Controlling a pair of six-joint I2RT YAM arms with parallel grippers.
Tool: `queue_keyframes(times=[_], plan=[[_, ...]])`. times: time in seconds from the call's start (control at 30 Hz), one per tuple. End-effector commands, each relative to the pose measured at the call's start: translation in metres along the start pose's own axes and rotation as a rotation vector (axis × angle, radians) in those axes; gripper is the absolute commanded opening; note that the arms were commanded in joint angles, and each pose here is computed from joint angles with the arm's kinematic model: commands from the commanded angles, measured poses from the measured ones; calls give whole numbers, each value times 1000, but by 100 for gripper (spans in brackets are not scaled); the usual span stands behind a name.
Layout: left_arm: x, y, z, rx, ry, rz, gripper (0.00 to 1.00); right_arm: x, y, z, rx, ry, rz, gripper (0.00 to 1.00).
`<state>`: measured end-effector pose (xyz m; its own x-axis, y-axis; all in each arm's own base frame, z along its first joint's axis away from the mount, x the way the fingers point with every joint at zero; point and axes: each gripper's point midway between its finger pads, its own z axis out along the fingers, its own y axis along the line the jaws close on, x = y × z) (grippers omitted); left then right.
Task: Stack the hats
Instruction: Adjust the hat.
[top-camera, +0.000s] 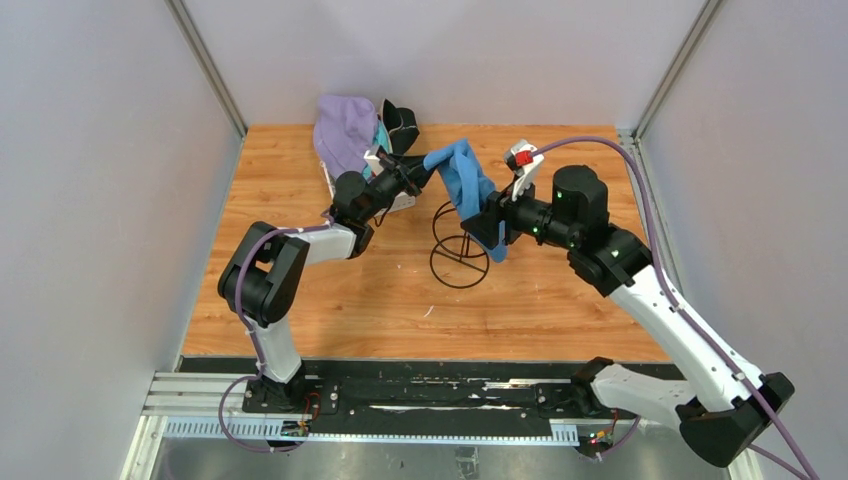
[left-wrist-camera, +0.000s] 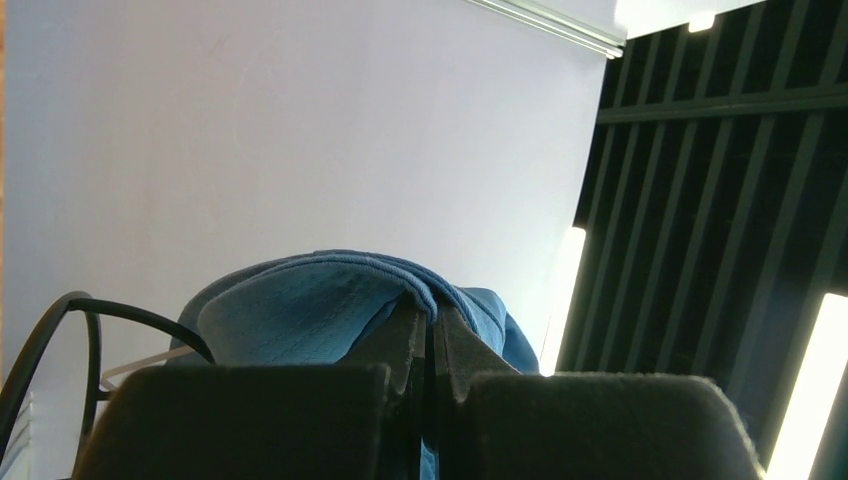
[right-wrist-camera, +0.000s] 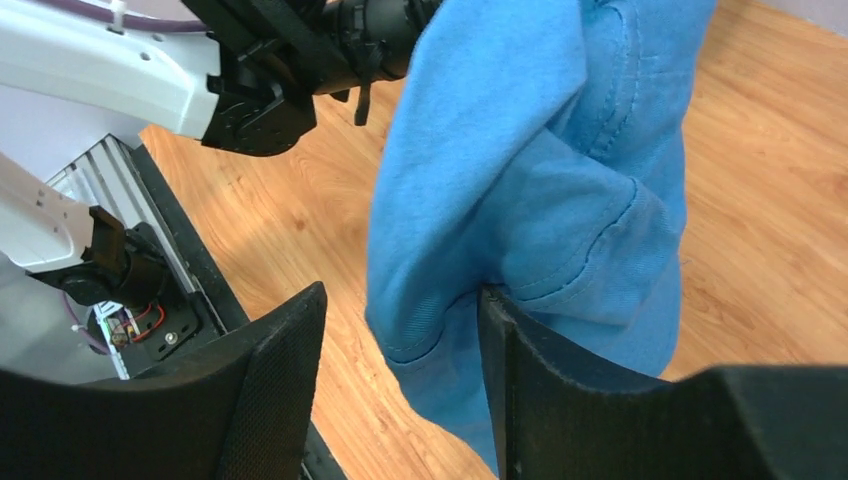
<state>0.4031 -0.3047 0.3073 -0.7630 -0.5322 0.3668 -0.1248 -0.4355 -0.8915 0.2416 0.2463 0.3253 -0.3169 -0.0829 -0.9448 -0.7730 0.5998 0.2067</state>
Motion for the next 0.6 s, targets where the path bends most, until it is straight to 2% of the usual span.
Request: queue_keyframes(times=[0.0,0.07,0.17,0.2,0.37,0.47,0.57], plan=[[7,-24,-3,36,12,-101,0,-18,-7,6,46,-40,-47,48],[8,-26,-3,40,17,-103,0,-17,-12,9,66,-32,-54,35],[11,-29,-3,52,27,-101,0,-23,-15,5,90,-48,-68,6],[11,-31,-3,62,34,-98,0,-28,-15,2,98,-63,-76,1],[23,-54,2,177,154,-31,3,-60,-12,-19,133,-126,-131,1],[31,-70,5,280,261,-17,17,-74,-11,-27,146,-146,-155,1],[37,-72,10,287,324,6,32,-84,-15,-30,179,-159,-171,1]])
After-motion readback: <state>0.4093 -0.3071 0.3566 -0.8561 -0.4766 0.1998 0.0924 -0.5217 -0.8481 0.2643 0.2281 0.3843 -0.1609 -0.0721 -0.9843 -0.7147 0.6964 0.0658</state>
